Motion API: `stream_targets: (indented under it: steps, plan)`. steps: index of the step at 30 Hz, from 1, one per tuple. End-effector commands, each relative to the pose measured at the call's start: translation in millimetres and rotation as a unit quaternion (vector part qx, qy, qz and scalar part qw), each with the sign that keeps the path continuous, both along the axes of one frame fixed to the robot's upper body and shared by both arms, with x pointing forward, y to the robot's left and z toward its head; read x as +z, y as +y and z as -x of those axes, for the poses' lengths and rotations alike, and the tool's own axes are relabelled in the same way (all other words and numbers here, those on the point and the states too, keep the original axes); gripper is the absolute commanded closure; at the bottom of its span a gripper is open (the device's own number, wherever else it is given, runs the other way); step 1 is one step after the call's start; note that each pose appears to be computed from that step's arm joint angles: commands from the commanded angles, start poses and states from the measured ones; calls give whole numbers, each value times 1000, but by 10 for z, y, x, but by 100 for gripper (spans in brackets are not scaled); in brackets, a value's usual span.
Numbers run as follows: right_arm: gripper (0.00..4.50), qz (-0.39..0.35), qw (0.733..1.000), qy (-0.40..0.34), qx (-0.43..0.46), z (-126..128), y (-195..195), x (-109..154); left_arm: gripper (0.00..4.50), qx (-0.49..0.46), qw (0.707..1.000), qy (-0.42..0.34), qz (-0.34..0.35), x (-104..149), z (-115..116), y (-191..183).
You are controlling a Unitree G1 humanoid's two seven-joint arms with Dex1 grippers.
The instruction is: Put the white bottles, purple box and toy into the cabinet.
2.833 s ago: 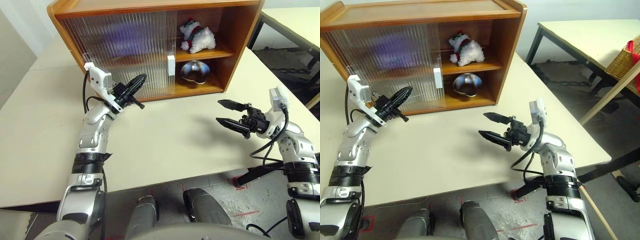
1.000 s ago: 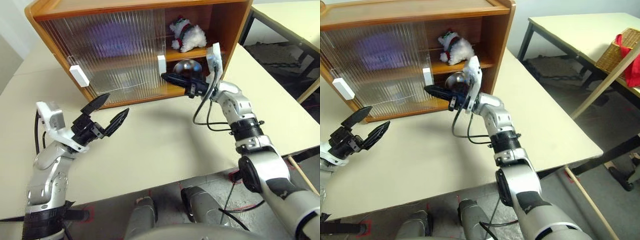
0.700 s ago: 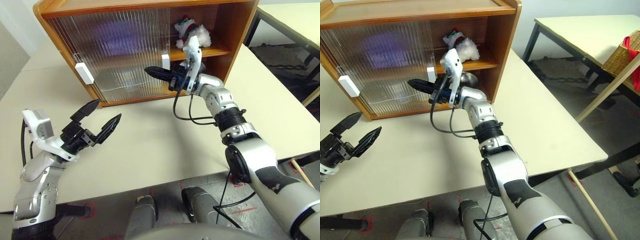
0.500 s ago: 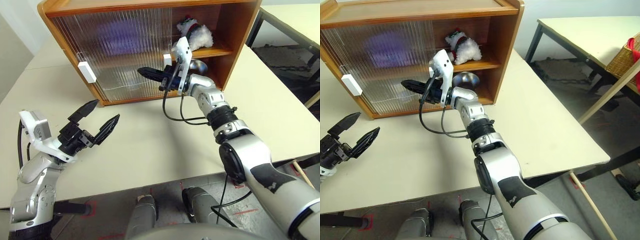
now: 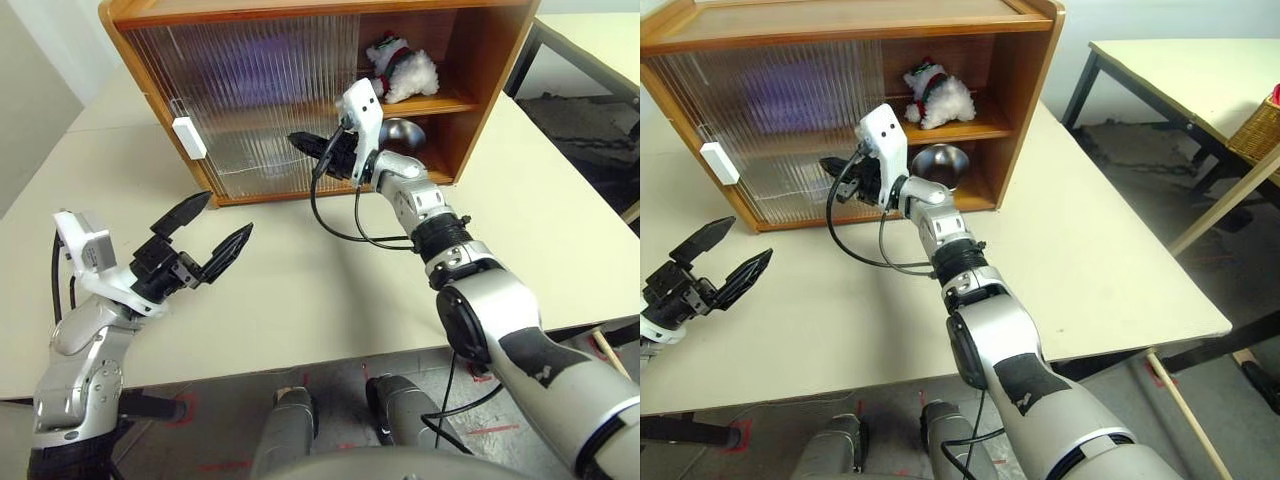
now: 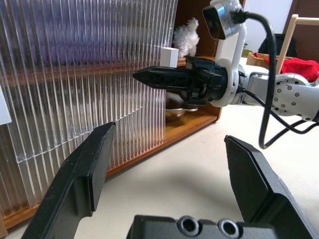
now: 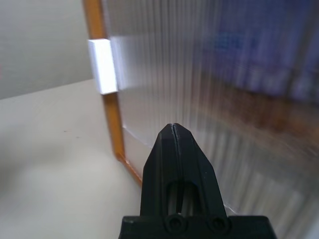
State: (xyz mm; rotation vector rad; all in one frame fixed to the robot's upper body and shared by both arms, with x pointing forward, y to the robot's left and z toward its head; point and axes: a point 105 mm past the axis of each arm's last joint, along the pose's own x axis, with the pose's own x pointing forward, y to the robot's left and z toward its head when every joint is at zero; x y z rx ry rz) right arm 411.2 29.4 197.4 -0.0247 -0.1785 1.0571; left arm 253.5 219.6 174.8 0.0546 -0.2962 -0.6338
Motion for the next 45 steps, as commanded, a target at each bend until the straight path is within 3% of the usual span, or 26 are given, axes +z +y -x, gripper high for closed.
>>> stream_targets:
  steps: [1,27,34,39,42,45]
  plan:
    - [450,3,1000,1,-11,-9,-67,-13,1,-7,1000,3,0,-18,-7,-26]
    - [450,10,993,12,-114,20,-799,-145,1,-22,1000,1,10,-43,38,-47]
    - [450,9,1000,3,-21,299,-481,-61,1,-23,1000,0,10,-38,26,-41]
    - [450,33,999,24,36,490,-292,-151,1,-22,1000,0,10,-33,35,-27]
    - [450,22,999,20,40,488,-223,-86,1,-22,1000,2,9,-43,46,-26]
    - [450,-1,1000,1,14,318,-153,103,1,-22,1000,3,10,-49,39,-29]
